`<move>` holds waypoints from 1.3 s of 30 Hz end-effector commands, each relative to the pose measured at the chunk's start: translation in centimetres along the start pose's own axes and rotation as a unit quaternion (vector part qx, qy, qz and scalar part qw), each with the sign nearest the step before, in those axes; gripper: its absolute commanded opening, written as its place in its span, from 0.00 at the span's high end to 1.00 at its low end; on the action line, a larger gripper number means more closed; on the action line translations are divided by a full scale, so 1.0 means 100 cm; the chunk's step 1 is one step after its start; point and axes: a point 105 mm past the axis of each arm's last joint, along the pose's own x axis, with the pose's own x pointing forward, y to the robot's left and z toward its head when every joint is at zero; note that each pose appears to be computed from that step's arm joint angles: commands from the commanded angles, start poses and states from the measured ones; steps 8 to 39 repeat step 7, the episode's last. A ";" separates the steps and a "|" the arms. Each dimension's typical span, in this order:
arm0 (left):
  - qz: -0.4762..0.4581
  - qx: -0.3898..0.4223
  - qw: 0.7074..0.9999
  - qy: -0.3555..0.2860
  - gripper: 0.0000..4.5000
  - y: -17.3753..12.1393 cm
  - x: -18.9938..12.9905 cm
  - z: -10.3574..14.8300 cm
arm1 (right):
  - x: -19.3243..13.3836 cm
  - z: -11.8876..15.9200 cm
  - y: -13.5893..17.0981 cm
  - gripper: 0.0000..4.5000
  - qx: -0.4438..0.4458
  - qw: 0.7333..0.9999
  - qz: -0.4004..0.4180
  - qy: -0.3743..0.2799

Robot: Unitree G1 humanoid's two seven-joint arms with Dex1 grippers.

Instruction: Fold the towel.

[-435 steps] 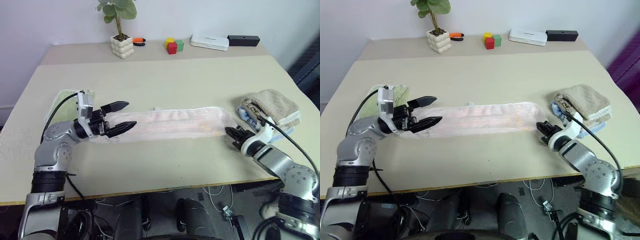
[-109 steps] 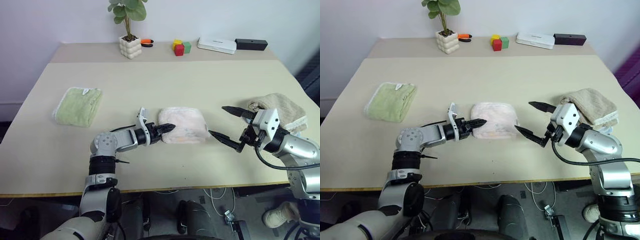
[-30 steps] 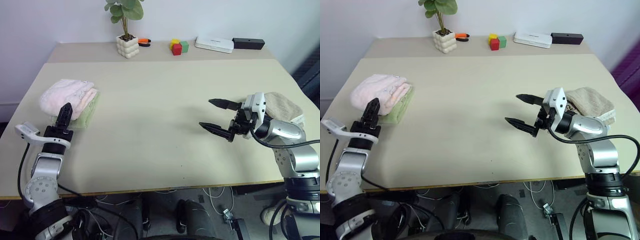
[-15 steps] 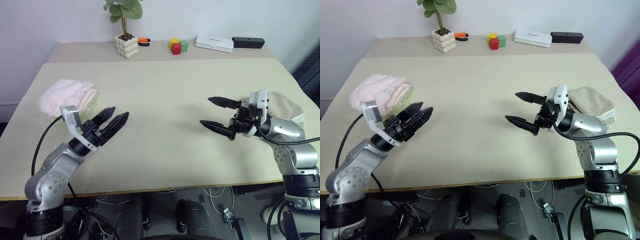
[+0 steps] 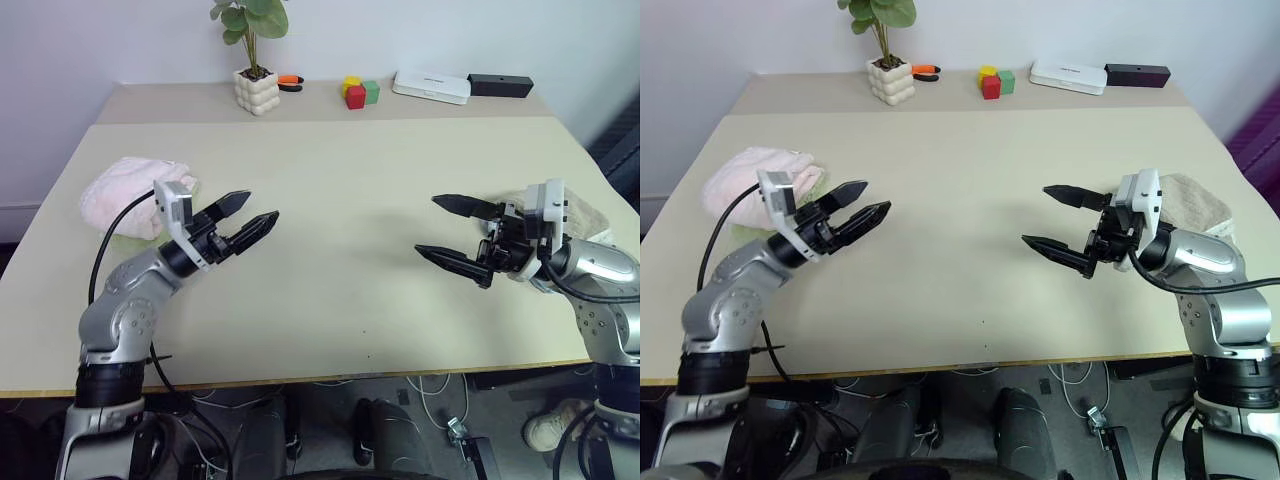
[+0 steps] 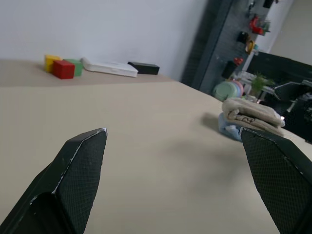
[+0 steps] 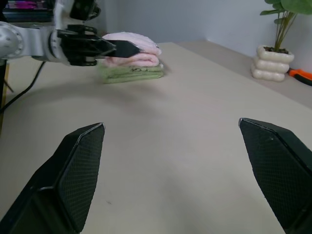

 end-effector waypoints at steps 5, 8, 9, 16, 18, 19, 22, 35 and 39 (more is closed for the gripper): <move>-0.014 0.007 0.999 -0.029 0.01 -0.006 0.014 0.001 | -0.017 0.016 -0.001 0.00 -0.026 0.999 -0.023 0.014; -0.016 0.005 1.000 -0.021 0.01 -0.008 0.011 -0.007 | -0.010 0.016 0.000 0.00 -0.025 1.000 -0.011 0.015; -0.016 0.005 1.000 -0.021 0.01 -0.008 0.011 -0.007 | -0.010 0.016 0.000 0.00 -0.025 1.000 -0.011 0.015; -0.016 0.005 1.000 -0.021 0.01 -0.008 0.011 -0.007 | -0.010 0.016 0.000 0.00 -0.025 1.000 -0.011 0.015; -0.016 0.005 1.000 -0.021 0.01 -0.008 0.011 -0.007 | -0.010 0.016 0.000 0.00 -0.025 1.000 -0.011 0.015; -0.016 0.005 1.000 -0.021 0.01 -0.008 0.011 -0.007 | -0.010 0.016 0.000 0.00 -0.025 1.000 -0.011 0.015; -0.016 0.005 1.000 -0.021 0.01 -0.008 0.011 -0.007 | -0.010 0.016 0.000 0.00 -0.025 1.000 -0.011 0.015; -0.016 0.005 1.000 -0.021 0.01 -0.008 0.011 -0.007 | -0.010 0.016 0.000 0.00 -0.025 1.000 -0.011 0.015; -0.016 0.005 1.000 -0.021 0.01 -0.008 0.011 -0.007 | -0.010 0.016 0.000 0.00 -0.025 1.000 -0.011 0.015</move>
